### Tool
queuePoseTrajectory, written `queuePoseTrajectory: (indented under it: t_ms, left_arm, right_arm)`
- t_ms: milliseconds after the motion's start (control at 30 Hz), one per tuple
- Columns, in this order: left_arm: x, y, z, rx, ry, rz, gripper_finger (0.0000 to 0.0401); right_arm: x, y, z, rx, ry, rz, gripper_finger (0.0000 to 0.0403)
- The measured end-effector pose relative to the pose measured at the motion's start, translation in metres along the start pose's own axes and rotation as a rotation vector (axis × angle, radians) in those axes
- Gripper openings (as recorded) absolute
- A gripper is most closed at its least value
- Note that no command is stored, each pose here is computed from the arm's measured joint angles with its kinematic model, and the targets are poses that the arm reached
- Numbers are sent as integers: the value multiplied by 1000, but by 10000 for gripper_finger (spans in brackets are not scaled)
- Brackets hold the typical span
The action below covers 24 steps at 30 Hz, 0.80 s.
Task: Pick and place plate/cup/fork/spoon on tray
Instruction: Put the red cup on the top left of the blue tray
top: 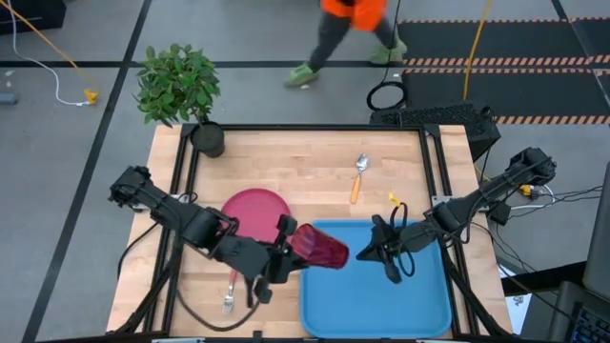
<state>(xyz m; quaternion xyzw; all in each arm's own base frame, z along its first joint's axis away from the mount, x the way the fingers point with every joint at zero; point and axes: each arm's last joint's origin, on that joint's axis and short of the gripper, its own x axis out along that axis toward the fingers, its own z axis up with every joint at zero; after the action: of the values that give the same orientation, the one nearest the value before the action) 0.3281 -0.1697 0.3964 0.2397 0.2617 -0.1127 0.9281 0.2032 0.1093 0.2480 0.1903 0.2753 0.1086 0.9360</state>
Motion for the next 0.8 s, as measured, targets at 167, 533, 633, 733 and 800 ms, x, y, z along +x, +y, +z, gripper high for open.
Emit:
queuePoseTrajectory:
  t_ms: [167,533,633,733,800]
  left_arm:
    - [24,-1,-16,-11,148,-10,8]
    - [100,5,-58,-68,390,-80,8]
    - [119,4,-70,-71,443,-84,10]
    - [135,6,-82,-63,490,-96,19]
    - [141,10,-89,-76,517,-110,17]
  right_arm:
    - [-1,-1,-3,-5,29,-10,0]
    - [-1,-5,-9,-17,90,-57,0]
    - [-1,-7,-9,-41,69,-107,0]
    - [-2,-9,-9,-61,46,-166,0]
    - [-2,-10,-9,-63,47,-181,0]
